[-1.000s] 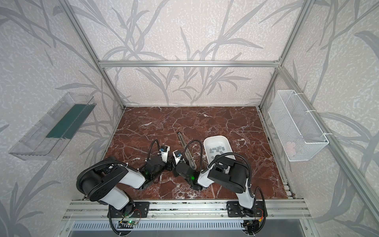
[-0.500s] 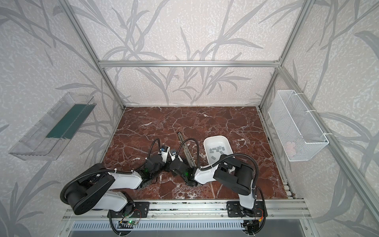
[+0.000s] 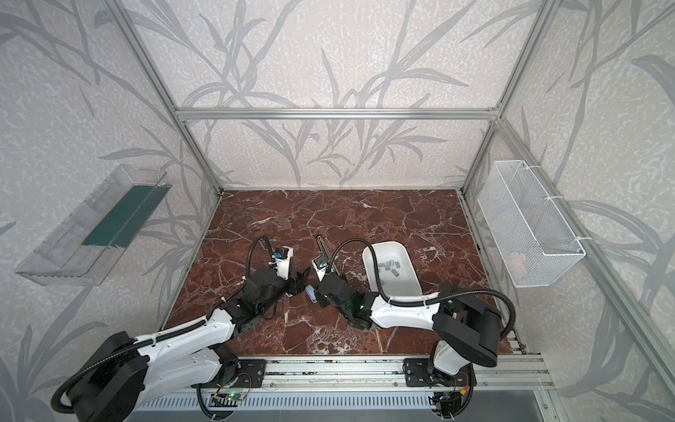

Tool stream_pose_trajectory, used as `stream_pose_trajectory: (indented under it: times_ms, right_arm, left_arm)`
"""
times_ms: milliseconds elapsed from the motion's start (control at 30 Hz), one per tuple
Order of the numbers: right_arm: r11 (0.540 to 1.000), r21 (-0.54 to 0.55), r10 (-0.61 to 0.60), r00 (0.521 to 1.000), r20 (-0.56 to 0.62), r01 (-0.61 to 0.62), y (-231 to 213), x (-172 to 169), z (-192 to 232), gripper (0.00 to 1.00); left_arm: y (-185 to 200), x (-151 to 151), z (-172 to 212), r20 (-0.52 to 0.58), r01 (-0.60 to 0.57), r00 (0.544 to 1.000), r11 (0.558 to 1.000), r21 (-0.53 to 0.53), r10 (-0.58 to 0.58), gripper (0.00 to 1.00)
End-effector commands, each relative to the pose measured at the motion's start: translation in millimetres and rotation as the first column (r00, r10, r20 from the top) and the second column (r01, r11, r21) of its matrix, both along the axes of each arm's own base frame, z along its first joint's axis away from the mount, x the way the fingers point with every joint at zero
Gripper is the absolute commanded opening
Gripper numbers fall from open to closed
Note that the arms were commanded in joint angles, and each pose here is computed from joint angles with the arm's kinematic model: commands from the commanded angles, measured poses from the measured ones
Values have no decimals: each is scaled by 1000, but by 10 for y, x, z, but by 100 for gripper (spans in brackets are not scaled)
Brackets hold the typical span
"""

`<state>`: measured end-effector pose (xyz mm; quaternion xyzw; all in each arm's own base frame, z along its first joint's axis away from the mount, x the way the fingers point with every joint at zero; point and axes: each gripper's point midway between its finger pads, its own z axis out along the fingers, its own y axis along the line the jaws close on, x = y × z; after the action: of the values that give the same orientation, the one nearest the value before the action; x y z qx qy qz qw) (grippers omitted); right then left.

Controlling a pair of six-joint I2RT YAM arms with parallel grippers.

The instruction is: Load the staples into the stapler

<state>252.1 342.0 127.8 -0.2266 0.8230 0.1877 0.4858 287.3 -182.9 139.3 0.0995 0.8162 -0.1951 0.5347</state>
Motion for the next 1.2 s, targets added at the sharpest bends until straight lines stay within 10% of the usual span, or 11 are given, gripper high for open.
stream_pose_trajectory:
  times_ms: [0, 467, 1167]
  right_arm:
    - [995, -38, -95, 995, -13, 94, -369, 59, -146, 43]
    - [986, -50, -164, 983, -85, 160, -832, 46, -530, 67]
    - [992, -124, -34, 978, -205, 8, -440, 3, -868, 52]
  left_arm:
    - [-57, -42, 131, -9, 35, 999, 997, -64, -35, 85]
    - [-49, -22, 121, -55, -6, 998, 989, -145, -2, 99]
    - [34, 87, 75, -56, -70, 996, 991, -110, 64, 99]
